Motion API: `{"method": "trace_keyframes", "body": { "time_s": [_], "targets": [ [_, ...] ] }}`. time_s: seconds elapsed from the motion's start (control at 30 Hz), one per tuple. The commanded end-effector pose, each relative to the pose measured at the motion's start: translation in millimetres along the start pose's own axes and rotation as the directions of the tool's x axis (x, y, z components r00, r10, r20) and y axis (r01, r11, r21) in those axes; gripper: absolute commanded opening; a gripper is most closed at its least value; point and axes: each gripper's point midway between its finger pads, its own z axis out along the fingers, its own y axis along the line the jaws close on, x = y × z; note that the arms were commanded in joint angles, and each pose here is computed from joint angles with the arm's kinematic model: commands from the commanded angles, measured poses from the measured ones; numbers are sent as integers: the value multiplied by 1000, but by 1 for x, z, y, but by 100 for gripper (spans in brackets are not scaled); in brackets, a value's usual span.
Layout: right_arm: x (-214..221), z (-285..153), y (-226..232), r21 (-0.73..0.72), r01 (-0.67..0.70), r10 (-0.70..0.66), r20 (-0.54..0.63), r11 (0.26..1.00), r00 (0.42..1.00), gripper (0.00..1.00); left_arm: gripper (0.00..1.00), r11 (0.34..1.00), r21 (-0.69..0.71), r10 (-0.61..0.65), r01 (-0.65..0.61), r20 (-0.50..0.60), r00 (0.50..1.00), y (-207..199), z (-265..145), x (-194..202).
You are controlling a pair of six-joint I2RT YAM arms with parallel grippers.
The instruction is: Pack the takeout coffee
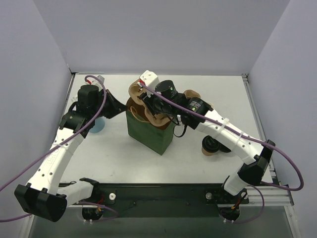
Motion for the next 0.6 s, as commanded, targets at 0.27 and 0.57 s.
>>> {"method": "trace_keyframes", "body": {
  "time_s": [0.27,0.57],
  "targets": [
    [-8,-5,2,-34,0,2,37,999,999,30,0,998,58,36,-39,42,998,-15,-2,-14],
    [19,-13,14,-74,-18,18,-9,997,1000,29,0,996,78,26,-30,45,999,-21,-6,-15]
  ]
}}
